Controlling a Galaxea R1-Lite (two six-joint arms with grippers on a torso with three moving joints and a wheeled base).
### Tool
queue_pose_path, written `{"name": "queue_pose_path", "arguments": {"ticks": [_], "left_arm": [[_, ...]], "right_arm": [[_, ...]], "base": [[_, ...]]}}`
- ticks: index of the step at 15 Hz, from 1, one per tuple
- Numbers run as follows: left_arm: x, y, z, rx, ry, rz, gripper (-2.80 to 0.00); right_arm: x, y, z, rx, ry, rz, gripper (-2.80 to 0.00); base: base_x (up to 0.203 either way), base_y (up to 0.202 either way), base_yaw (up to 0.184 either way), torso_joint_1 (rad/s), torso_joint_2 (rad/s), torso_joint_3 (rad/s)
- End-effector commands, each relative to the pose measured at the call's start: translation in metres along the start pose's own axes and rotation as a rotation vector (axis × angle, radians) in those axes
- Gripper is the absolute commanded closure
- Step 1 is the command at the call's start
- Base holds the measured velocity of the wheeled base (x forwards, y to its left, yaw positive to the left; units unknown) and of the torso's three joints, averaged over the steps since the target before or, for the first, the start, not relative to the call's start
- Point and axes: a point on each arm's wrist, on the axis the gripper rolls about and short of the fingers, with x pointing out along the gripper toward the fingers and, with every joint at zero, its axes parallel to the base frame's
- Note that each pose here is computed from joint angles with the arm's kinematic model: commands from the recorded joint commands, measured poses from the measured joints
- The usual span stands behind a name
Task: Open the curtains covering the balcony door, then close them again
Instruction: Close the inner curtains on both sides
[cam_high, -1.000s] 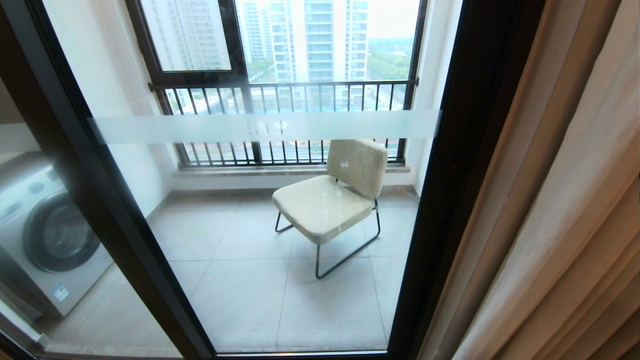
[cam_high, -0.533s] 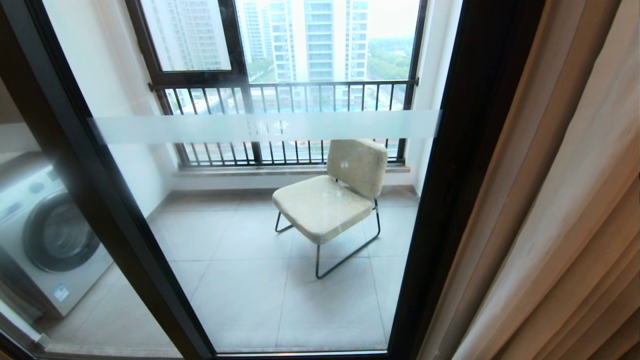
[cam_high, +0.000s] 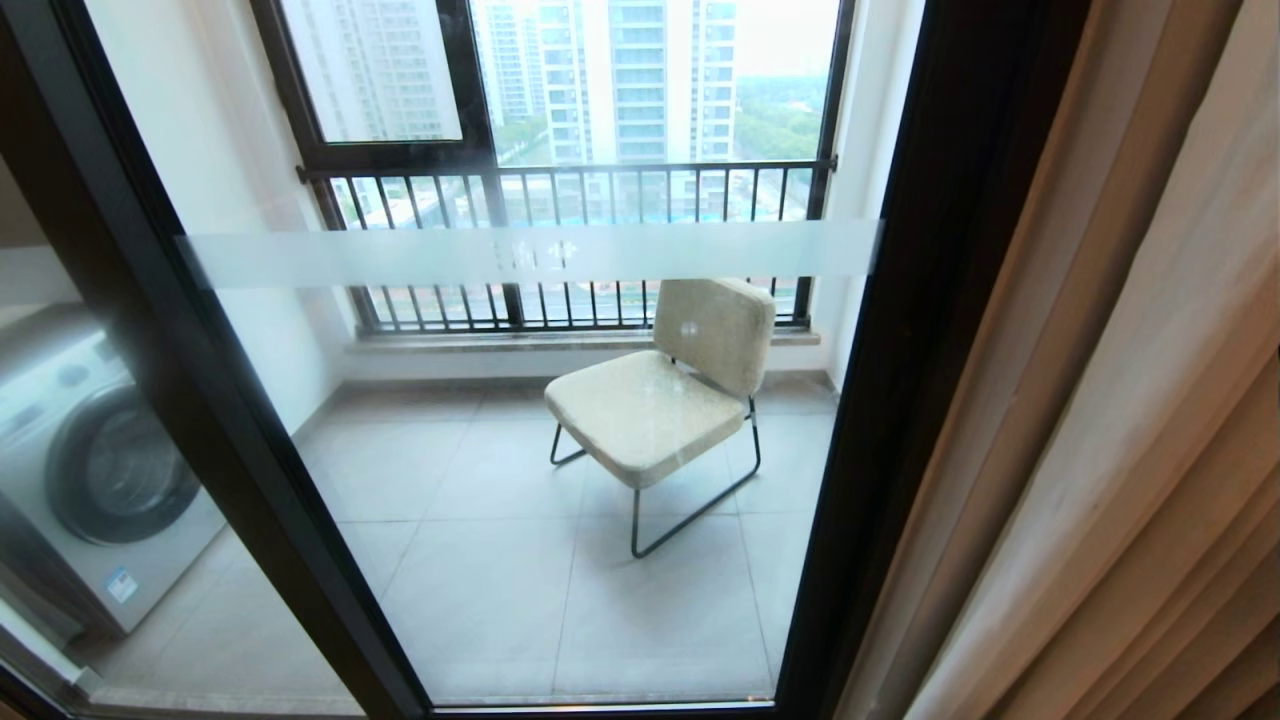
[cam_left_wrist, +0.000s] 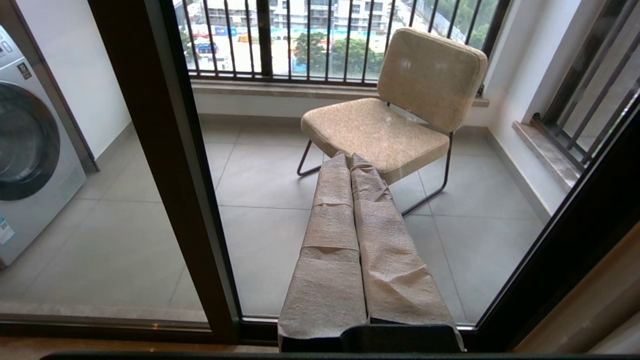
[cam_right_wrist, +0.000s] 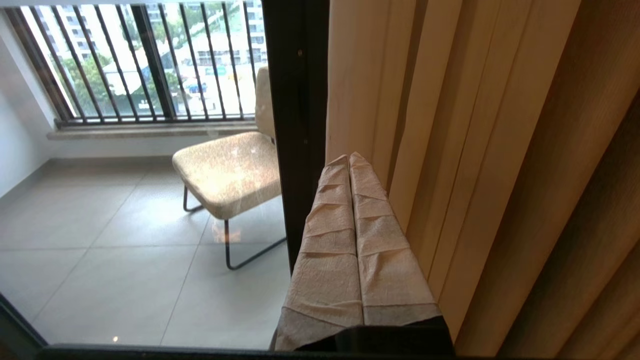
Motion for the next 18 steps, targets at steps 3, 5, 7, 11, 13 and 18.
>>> {"name": "queue_pose_path", "arguments": {"ticks": [3, 5, 7, 11, 13, 18], "left_arm": [[0.000, 0.000, 0.000, -0.001, -0.001, 0.000, 0.00], [0.000, 0.000, 0.000, -0.001, -0.001, 0.000, 0.00], [0.000, 0.000, 0.000, -0.001, -0.001, 0.000, 0.00], [0.000, 0.000, 0.000, -0.001, -0.001, 0.000, 0.00], [0.000, 0.000, 0.000, 0.000, -0.001, 0.000, 0.00], [0.000, 0.000, 0.000, -0.001, -0.002, 0.000, 0.00]], "right_arm": [[0.031, 0.001, 0.042, 0.002, -0.014, 0.002, 0.00], [0.046, 0.002, 0.062, 0.003, -0.041, 0.001, 0.00], [0.063, 0.003, 0.085, 0.005, -0.075, 0.002, -2.80], [0.096, 0.004, 0.129, 0.022, -0.141, -0.003, -2.80], [0.112, 0.003, 0.143, 0.025, -0.150, -0.015, -2.80], [0.156, -0.002, 0.178, 0.049, -0.174, -0.053, -2.80]], "base": [[0.000, 0.000, 0.000, 0.000, 0.00, 0.000], [0.000, 0.000, 0.000, 0.000, 0.00, 0.000], [0.000, 0.000, 0.000, 0.000, 0.00, 0.000], [0.000, 0.000, 0.000, 0.000, 0.00, 0.000], [0.000, 0.000, 0.000, 0.000, 0.00, 0.000], [0.000, 0.000, 0.000, 0.000, 0.00, 0.000]]}}
